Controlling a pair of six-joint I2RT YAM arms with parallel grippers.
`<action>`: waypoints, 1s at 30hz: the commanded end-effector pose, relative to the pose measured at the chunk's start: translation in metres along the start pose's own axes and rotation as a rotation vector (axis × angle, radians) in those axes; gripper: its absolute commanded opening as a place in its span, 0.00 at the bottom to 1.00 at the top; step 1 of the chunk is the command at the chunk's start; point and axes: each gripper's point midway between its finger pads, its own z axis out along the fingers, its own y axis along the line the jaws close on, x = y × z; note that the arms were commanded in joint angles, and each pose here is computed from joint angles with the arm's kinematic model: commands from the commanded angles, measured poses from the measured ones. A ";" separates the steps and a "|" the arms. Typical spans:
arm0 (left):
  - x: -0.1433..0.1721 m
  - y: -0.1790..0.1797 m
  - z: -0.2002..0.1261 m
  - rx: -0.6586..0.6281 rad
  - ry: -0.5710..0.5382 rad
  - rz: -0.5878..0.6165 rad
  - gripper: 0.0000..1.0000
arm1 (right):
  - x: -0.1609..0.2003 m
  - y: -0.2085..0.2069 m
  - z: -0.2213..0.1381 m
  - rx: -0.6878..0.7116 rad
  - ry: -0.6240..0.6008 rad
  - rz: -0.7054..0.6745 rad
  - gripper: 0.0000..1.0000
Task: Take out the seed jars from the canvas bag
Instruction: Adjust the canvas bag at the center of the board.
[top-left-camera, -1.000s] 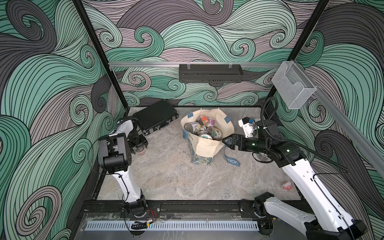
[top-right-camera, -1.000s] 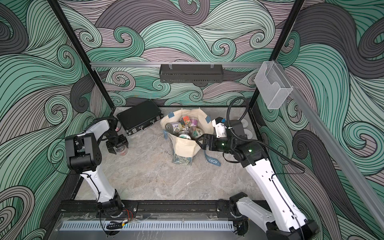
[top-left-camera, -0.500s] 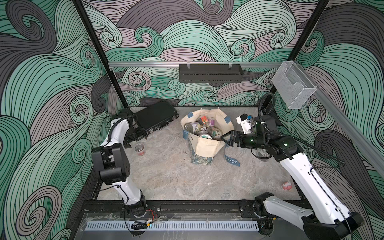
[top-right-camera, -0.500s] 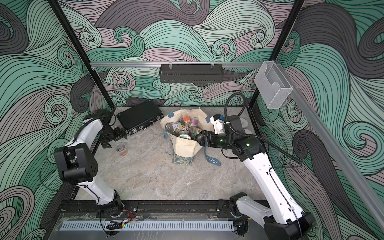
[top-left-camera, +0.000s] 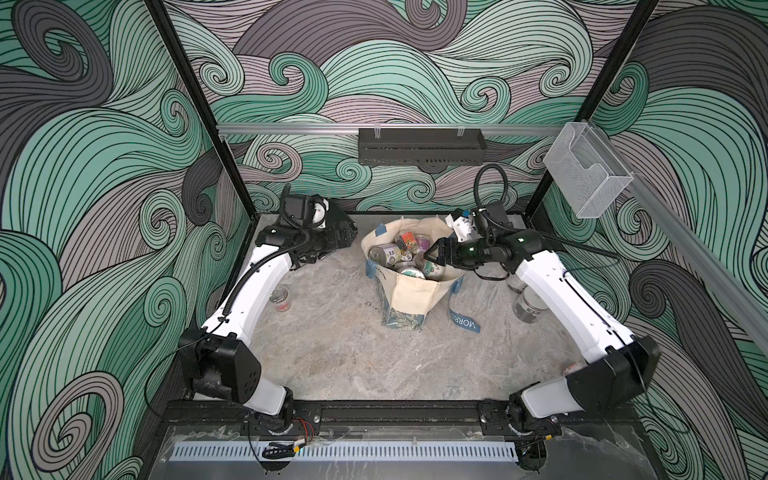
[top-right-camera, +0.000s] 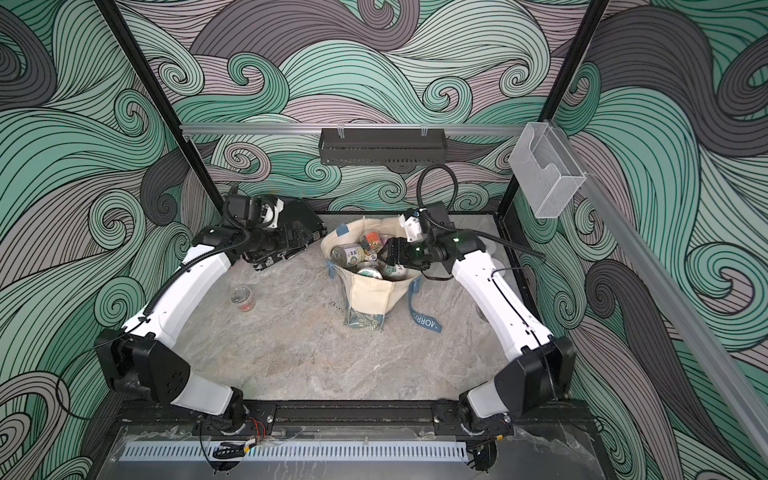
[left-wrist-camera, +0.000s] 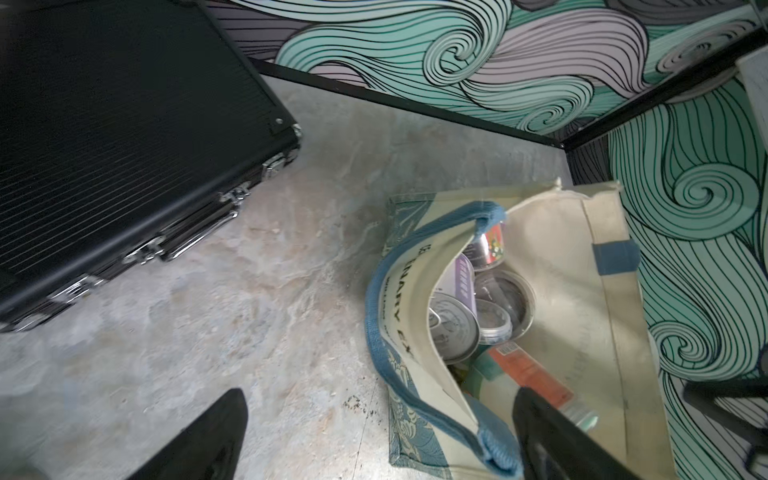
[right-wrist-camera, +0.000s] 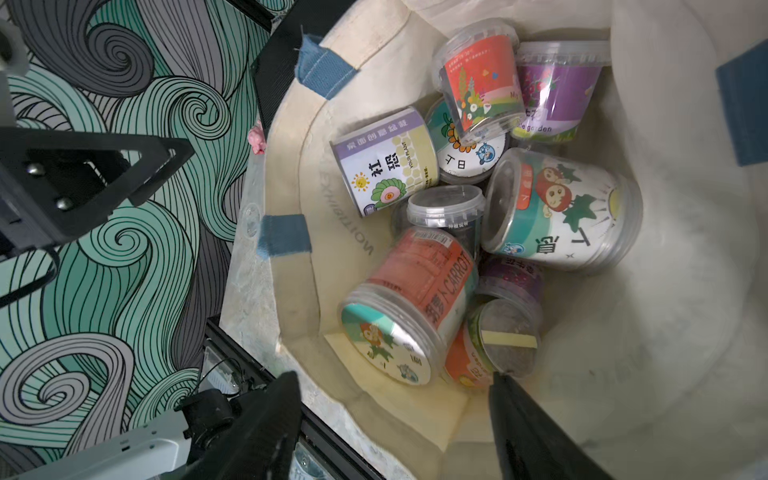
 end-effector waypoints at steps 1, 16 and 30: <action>0.003 -0.014 0.019 0.078 0.014 0.049 0.97 | 0.003 0.007 0.018 0.012 0.040 -0.037 0.65; 0.043 -0.037 0.054 0.195 0.123 0.059 0.92 | 0.073 0.097 0.099 -0.038 0.211 -0.179 0.45; 0.061 -0.057 0.048 0.135 0.123 0.217 0.88 | 0.004 0.047 0.020 0.190 -0.079 -0.214 0.74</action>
